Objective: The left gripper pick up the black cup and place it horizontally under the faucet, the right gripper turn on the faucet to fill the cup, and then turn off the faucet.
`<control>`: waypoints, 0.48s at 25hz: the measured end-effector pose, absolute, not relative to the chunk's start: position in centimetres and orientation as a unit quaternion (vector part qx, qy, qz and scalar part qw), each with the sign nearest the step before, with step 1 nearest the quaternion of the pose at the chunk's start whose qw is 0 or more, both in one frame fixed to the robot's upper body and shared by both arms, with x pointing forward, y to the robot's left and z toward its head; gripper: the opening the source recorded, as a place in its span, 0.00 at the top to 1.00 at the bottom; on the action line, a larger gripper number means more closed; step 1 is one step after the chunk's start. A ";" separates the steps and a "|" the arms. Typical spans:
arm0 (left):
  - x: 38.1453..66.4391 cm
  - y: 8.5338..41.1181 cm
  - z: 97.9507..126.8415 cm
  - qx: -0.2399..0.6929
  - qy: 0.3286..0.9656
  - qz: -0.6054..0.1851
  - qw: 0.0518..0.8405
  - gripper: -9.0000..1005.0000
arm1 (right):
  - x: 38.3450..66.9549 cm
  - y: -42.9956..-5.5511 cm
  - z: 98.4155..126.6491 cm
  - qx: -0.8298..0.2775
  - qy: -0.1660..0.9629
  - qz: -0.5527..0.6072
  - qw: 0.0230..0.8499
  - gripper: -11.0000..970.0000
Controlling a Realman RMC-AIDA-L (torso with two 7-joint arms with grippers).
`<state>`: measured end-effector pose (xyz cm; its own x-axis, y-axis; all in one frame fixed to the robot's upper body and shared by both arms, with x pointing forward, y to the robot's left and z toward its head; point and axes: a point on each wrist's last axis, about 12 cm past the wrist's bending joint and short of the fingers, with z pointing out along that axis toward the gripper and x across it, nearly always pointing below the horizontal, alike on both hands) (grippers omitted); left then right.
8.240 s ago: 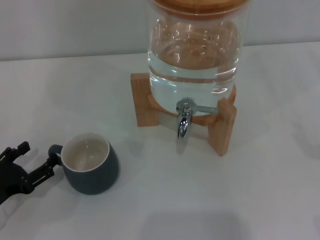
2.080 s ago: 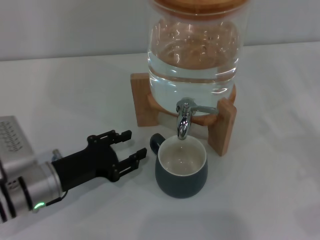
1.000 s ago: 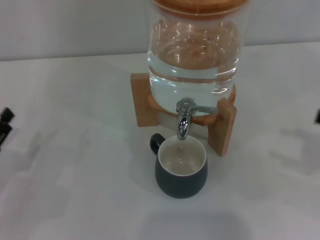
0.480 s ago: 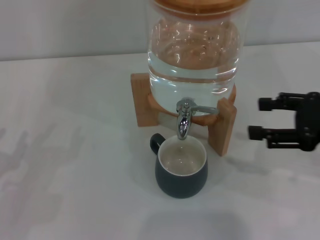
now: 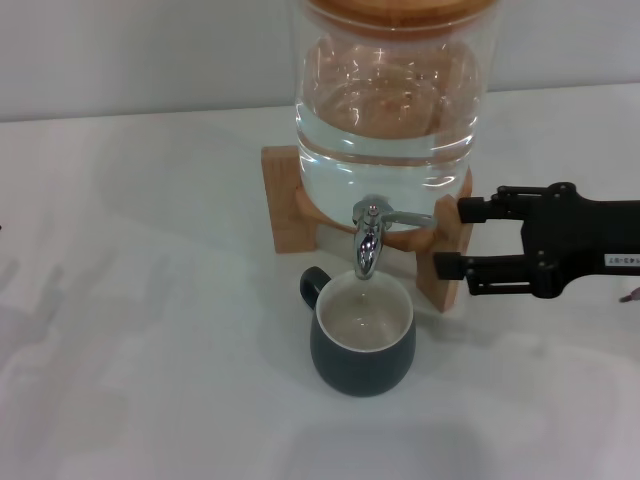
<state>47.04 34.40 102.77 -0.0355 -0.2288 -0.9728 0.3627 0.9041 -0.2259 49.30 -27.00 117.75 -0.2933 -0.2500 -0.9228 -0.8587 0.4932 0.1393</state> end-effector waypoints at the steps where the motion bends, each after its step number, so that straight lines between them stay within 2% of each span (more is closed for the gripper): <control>1: 47.0 34.4 102.8 0.050 0.687 -0.213 0.693 0.40 | 49.3 -26.8 117.8 -0.379 0.732 0.333 0.458 0.21; 12: 46.7 34.5 102.8 0.050 0.684 -0.214 0.695 0.40 | 49.8 -25.0 117.5 -0.373 0.746 0.324 0.447 0.21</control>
<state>46.71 34.46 102.79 -0.0282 -0.2291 -0.9730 0.3660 0.9034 -0.2233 49.79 -24.97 117.53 -0.3224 -0.2670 -0.9082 -0.8463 0.5111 0.1501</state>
